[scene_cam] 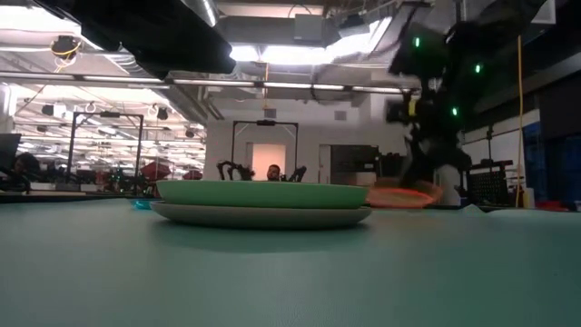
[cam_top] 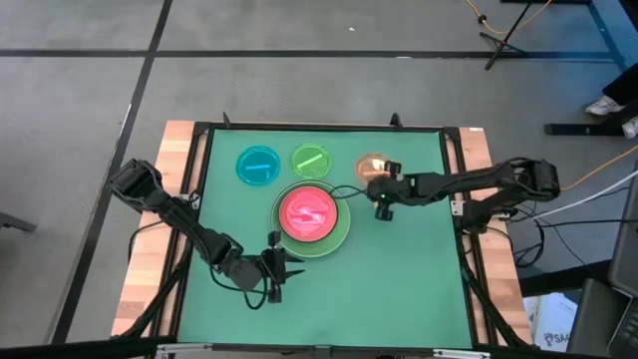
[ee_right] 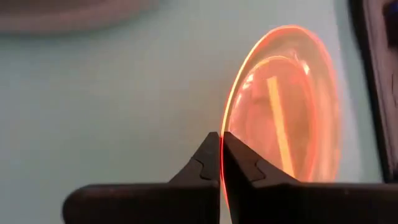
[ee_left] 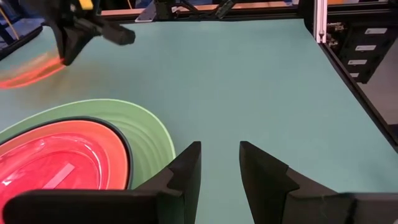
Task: Stack plastic plates
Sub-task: Stack the transparent orange plate on top of the transparent pink plate, then stack the transparent blue plate on top of the transparent orange plate
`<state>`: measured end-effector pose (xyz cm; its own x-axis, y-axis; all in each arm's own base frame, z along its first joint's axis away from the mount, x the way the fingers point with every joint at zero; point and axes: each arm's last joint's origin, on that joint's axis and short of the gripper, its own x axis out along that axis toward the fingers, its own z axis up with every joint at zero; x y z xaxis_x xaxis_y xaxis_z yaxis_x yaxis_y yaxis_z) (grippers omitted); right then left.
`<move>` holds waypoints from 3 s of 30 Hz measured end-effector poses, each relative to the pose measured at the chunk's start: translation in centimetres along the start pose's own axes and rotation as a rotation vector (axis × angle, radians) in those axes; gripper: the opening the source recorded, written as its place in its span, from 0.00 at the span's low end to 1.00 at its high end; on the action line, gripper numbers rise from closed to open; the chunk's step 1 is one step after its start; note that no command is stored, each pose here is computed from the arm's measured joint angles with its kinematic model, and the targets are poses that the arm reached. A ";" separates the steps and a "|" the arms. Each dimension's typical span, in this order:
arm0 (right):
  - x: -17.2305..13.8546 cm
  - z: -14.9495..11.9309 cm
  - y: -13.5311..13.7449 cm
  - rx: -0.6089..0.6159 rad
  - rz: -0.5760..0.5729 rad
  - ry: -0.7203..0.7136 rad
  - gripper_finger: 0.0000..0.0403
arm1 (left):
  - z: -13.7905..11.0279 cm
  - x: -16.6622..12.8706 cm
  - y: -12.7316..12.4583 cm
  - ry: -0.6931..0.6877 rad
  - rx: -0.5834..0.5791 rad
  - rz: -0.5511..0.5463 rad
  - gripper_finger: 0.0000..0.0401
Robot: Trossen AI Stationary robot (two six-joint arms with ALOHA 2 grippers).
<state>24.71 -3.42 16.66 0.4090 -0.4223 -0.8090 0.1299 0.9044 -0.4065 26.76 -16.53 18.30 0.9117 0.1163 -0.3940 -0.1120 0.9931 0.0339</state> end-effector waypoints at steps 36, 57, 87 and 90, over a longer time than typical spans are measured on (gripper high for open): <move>0.2 8.5 9.4 -0.172 0.282 -0.654 0.00 | 0.1 0.0 0.0 -0.006 -0.007 -0.004 0.26; -0.5 8.6 9.0 -0.035 0.307 -0.642 0.40 | 0.1 -0.1 0.0 -0.008 -0.014 -0.006 0.26; -4.6 7.3 -2.6 0.136 0.111 -0.616 0.41 | 4.5 -5.0 12.5 0.164 -0.060 0.370 0.36; -4.2 7.1 -3.6 0.143 0.110 -0.614 0.41 | 4.2 -4.5 14.1 0.230 -0.082 0.383 0.42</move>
<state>28.92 -4.50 24.55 0.8644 -0.2532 -0.4343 0.1598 0.9575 -0.2401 22.70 -2.97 24.43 0.6880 0.4601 -0.5612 -0.4639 0.8735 0.1475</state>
